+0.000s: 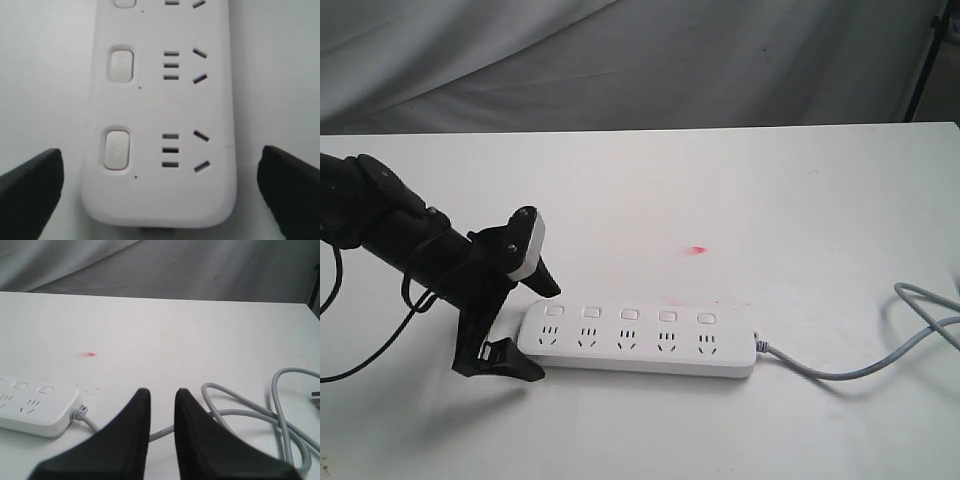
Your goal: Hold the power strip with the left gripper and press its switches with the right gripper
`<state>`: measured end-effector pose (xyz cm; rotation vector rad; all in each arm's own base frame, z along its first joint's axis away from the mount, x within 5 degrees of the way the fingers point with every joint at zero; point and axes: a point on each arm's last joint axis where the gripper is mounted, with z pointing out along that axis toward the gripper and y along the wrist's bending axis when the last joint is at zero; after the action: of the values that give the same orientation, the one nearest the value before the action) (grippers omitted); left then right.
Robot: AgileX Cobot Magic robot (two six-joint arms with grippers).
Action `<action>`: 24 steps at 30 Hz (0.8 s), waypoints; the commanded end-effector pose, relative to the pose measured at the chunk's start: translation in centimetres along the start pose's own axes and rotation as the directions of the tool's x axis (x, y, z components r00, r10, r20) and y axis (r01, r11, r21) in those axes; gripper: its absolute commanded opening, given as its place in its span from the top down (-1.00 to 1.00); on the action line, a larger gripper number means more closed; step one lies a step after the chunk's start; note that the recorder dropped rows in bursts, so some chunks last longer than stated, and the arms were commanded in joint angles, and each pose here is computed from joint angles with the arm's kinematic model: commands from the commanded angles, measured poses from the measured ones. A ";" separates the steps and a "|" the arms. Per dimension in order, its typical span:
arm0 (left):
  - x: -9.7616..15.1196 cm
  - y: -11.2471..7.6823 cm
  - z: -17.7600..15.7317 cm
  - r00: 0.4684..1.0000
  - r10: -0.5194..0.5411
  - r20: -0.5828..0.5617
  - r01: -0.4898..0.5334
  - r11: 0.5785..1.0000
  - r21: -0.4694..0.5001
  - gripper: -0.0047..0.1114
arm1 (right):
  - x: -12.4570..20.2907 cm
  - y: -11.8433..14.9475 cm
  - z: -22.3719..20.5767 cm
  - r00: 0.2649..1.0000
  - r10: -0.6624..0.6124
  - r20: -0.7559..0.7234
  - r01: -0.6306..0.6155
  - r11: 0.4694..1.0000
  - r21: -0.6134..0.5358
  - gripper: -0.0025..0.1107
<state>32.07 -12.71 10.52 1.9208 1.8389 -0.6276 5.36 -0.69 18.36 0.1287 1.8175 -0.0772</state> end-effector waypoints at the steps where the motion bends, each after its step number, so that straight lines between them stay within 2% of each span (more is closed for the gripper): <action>1: -1.2 0.1 -1.3 1.000 0.027 0.015 -0.027 0.999 -0.033 -0.78 | 0.1 0.0 0.0 1.000 -0.009 0.005 0.009 1.000 0.002 0.66; 5: -3.0 -0.1 -3.7 0.997 0.061 0.041 -0.056 0.992 -0.109 -0.74 | 0.1 0.0 0.0 1.000 -0.009 0.005 0.009 1.000 0.002 0.66; 8: -4.7 -0.4 -6.0 0.995 0.061 0.082 -0.046 0.982 -0.181 -0.44 | 0.1 0.0 0.0 1.000 -0.009 0.005 0.009 1.000 0.002 0.66; 9: -5.9 -0.7 -7.6 0.993 0.051 0.111 -0.025 0.974 -0.226 -0.06 | 0.1 0.0 0.0 1.000 -0.009 0.005 0.009 1.000 0.002 0.66; 10: -6.4 -0.9 -8.3 0.992 0.036 0.124 -0.005 0.970 -0.244 0.16 | 0.1 0.0 0.0 1.000 -0.009 0.005 0.009 1.000 0.002 0.66; 11: -7.3 -1.4 -9.7 0.988 -0.005 0.156 0.047 0.961 -0.271 0.59 | 0.1 0.0 0.0 1.000 -0.009 0.005 0.009 1.000 0.002 0.66; 12: -7.7 -1.7 -10.3 0.984 -0.034 0.174 0.083 0.956 -0.281 0.80 | 0.1 0.0 0.0 1.000 -0.009 0.005 0.009 1.000 0.002 0.66; 13: -8.3 -2.1 -11.3 0.974 -0.090 0.207 0.148 0.946 -0.288 0.91 | 0.1 0.0 0.0 1.000 -0.009 0.005 0.009 1.000 0.002 0.66; 16: -9.4 -3.2 -12.9 0.956 -0.141 0.259 0.214 0.936 -0.280 0.91 | 0.1 0.0 0.0 1.000 -0.009 0.005 0.009 1.000 0.002 0.66; 24: -10.0 -3.8 -13.9 0.956 -0.116 0.270 0.199 0.931 -0.305 0.91 | 0.1 0.0 0.0 1.000 -0.009 0.005 0.009 1.000 0.002 0.66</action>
<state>28.77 -12.44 27.22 1.4320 1.8243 -0.5265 5.36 -0.69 18.36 0.1287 1.8175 -0.0772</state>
